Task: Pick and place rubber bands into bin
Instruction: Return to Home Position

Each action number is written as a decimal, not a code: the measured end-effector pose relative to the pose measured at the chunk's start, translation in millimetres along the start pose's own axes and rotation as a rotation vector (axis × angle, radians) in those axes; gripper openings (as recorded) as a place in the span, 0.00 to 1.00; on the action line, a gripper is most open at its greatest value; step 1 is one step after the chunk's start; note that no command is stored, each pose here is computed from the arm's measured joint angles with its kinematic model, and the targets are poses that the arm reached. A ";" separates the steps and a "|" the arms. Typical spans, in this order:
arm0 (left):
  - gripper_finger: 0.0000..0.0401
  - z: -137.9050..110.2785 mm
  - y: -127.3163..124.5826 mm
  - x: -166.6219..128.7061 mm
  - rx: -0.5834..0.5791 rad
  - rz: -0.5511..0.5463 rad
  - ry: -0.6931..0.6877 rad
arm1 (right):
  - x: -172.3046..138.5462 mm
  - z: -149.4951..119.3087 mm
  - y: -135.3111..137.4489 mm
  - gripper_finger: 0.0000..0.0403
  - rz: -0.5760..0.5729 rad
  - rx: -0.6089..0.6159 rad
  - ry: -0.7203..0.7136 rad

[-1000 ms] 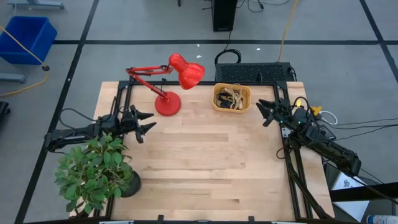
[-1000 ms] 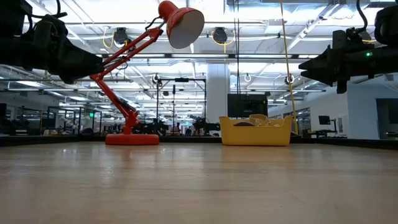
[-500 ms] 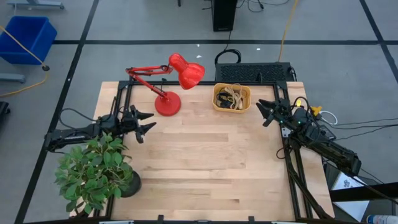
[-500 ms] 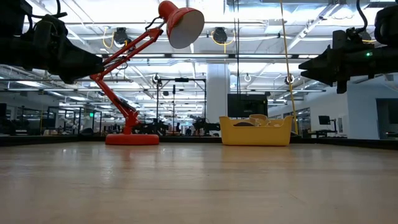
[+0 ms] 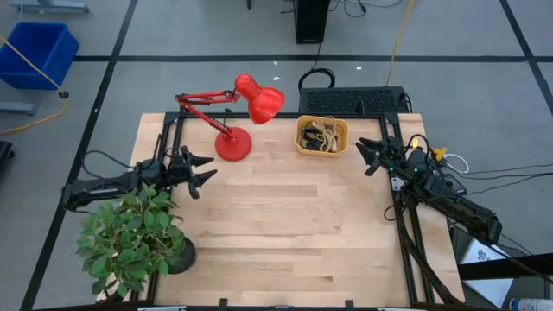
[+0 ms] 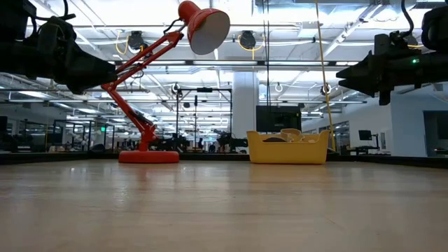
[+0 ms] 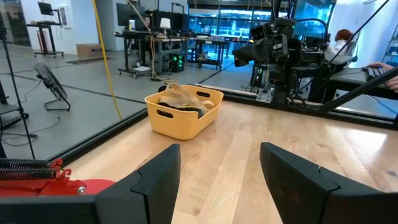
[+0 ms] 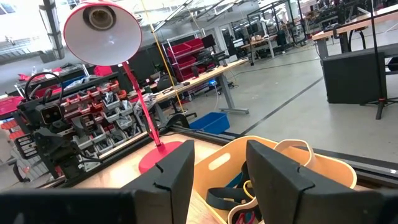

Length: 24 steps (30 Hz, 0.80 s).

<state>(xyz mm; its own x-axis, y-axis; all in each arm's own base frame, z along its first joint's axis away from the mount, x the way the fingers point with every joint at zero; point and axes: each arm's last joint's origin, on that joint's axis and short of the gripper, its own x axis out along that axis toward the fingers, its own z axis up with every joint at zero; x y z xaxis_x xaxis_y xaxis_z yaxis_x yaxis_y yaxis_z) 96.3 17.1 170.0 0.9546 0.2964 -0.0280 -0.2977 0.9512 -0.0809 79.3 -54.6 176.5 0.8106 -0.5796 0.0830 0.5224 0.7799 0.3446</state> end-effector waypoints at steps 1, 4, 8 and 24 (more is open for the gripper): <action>0.57 0.0 0.0 0.0 0.000 0.000 0.000 | 0.0 0.0 0.0 0.35 0.000 0.000 0.000; 0.57 0.0 0.0 0.0 0.000 0.000 0.000 | 0.0 0.0 0.0 0.35 0.000 0.000 0.000; 0.57 0.0 0.0 0.0 0.000 0.000 0.000 | 0.0 0.0 0.0 0.35 0.000 0.000 0.000; 0.57 1.2 -0.1 0.2 -0.004 -0.001 -0.020 | 0.0 0.0 -0.1 0.35 -0.001 0.000 0.000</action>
<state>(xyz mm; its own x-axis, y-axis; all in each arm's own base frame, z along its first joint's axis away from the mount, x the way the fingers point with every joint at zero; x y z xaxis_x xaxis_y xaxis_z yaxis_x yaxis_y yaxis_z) 96.5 17.2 171.2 0.9548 0.2972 -0.0076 -0.2968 0.9512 -0.0846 79.3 -54.7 176.4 0.8103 -0.5801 0.0826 0.5230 0.7796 0.3446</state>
